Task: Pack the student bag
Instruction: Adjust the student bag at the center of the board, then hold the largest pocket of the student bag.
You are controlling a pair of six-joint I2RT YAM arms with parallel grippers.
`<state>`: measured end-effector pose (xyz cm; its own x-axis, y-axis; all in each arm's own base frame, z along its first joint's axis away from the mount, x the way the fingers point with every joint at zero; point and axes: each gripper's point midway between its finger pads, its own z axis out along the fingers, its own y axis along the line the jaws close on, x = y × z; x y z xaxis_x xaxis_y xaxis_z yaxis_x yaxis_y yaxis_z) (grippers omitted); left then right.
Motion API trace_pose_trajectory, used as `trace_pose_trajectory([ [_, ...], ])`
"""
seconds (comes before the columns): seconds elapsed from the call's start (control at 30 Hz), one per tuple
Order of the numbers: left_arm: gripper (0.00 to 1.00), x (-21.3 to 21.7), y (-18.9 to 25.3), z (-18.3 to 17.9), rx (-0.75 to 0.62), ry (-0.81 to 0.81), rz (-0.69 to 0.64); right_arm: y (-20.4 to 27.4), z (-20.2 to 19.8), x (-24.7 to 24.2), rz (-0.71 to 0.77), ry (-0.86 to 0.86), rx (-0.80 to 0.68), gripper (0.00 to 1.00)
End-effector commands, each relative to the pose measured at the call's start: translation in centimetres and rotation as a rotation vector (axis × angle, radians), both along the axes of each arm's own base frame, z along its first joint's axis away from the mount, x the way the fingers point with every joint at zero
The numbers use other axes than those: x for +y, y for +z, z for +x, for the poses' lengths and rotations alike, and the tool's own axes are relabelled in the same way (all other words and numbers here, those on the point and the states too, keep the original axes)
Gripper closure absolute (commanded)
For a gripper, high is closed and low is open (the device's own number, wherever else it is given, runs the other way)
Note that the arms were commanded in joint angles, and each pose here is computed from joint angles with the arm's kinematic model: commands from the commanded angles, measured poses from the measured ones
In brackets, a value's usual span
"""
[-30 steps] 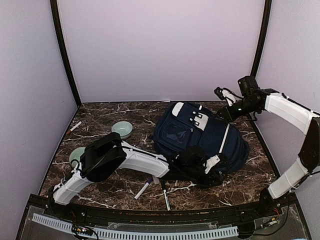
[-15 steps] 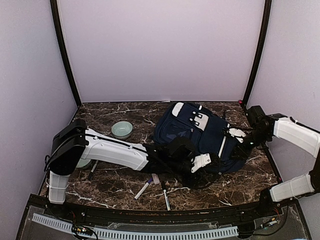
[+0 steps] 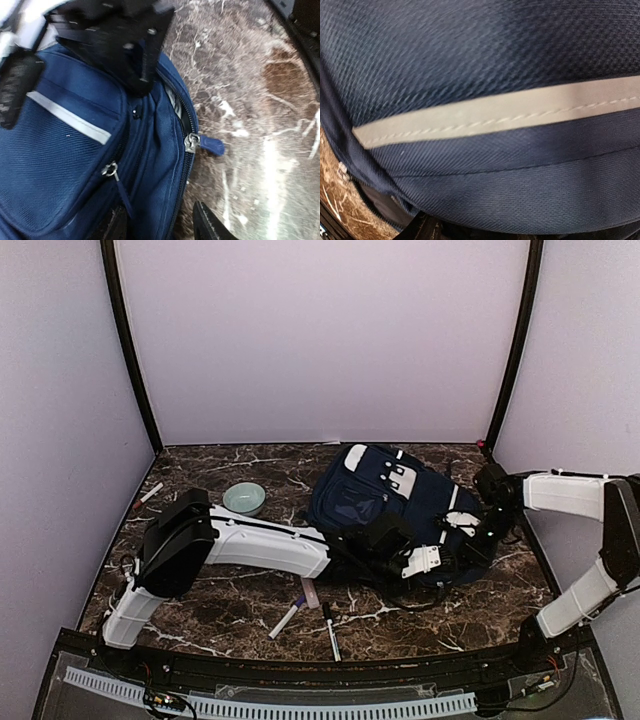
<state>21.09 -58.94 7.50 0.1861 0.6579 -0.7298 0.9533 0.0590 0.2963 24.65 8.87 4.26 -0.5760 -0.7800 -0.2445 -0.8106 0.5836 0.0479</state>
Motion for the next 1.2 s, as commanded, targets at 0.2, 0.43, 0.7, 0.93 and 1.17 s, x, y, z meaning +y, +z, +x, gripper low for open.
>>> trace_pose_trajectory([
  [0.2,0.61,-0.2,-2.6,3.1,0.009,0.061,0.069,2.2,9.4,1.3,0.04,-0.137,-0.186,0.54],
  [0.43,0.75,0.1,-2.1,6.2,0.092,0.157,-0.008,6.1,8.7,1.6,0.09,-0.155,-0.225,0.54],
  [0.7,0.95,-0.6,-1.3,6.4,0.192,0.153,-0.118,7.6,2.2,1.7,0.157,-0.111,-0.182,0.53],
  [0.93,1.0,-2.2,1.1,6.1,0.307,0.157,-0.288,5.0,0.0,2.1,0.158,-0.078,-0.096,0.53],
  [1.17,1.0,-3.3,3.8,6.5,0.38,0.19,-0.449,3.7,0.2,2.7,0.15,-0.073,-0.055,0.48],
])
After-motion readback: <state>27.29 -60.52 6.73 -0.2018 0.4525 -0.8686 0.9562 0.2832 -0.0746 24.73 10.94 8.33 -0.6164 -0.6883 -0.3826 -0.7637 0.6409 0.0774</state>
